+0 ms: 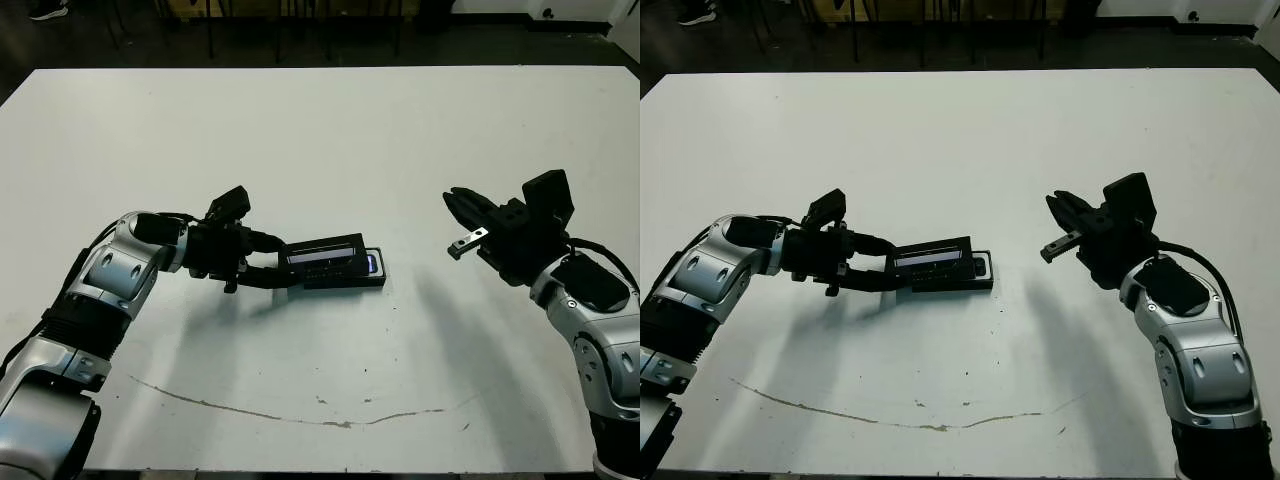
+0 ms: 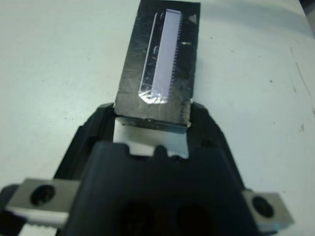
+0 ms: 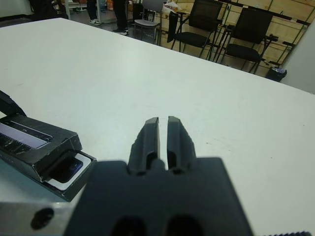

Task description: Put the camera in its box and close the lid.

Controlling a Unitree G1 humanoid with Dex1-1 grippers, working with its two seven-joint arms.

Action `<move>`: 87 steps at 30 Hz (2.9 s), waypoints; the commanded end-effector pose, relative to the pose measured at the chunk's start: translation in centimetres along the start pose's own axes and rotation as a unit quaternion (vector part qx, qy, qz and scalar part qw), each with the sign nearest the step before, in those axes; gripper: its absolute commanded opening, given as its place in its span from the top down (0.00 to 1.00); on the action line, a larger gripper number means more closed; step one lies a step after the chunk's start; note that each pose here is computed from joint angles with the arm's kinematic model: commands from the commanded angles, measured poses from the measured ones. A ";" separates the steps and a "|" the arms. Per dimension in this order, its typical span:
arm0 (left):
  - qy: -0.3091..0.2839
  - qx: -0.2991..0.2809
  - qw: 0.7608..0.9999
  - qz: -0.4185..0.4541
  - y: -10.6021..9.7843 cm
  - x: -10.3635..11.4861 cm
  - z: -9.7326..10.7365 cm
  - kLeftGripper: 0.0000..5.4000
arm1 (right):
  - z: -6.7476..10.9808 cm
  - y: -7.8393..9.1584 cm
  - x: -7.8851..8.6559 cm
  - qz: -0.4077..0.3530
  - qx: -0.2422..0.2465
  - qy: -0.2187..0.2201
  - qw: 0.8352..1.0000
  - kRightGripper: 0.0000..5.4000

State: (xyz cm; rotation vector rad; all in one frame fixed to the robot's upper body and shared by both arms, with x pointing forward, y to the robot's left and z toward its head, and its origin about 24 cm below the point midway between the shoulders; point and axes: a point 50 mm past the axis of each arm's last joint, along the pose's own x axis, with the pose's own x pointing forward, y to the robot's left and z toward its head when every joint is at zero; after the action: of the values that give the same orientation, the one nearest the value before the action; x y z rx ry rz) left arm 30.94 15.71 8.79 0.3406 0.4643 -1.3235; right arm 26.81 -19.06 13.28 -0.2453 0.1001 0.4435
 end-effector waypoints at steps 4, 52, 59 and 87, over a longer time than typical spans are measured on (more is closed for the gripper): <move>0.040 -0.002 0.999 0.002 -0.6 0.7 -1.3 0.54 | -0.7 0.0 -0.2 -0.003 0.001 0.021 1.000 1.00; 0.088 0.077 0.992 -0.038 -2.4 4.6 2.8 0.54 | -0.5 0.2 -0.2 0.000 -0.001 0.021 1.000 1.00; 0.106 0.054 0.992 -0.040 -3.2 5.4 3.9 0.54 | -0.6 0.1 -0.2 0.002 0.002 0.017 1.000 1.00; 0.195 0.047 0.979 -0.034 -5.1 7.9 6.4 0.54 | -0.6 0.5 0.0 -0.002 0.000 0.018 1.000 1.00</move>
State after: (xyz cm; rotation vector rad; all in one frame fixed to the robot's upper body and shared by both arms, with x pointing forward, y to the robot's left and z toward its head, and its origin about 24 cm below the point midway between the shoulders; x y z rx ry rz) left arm 29.99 7.85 11.36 0.6978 0.7664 -1.1490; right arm 26.59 -18.69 12.98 -0.2482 0.1142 0.4431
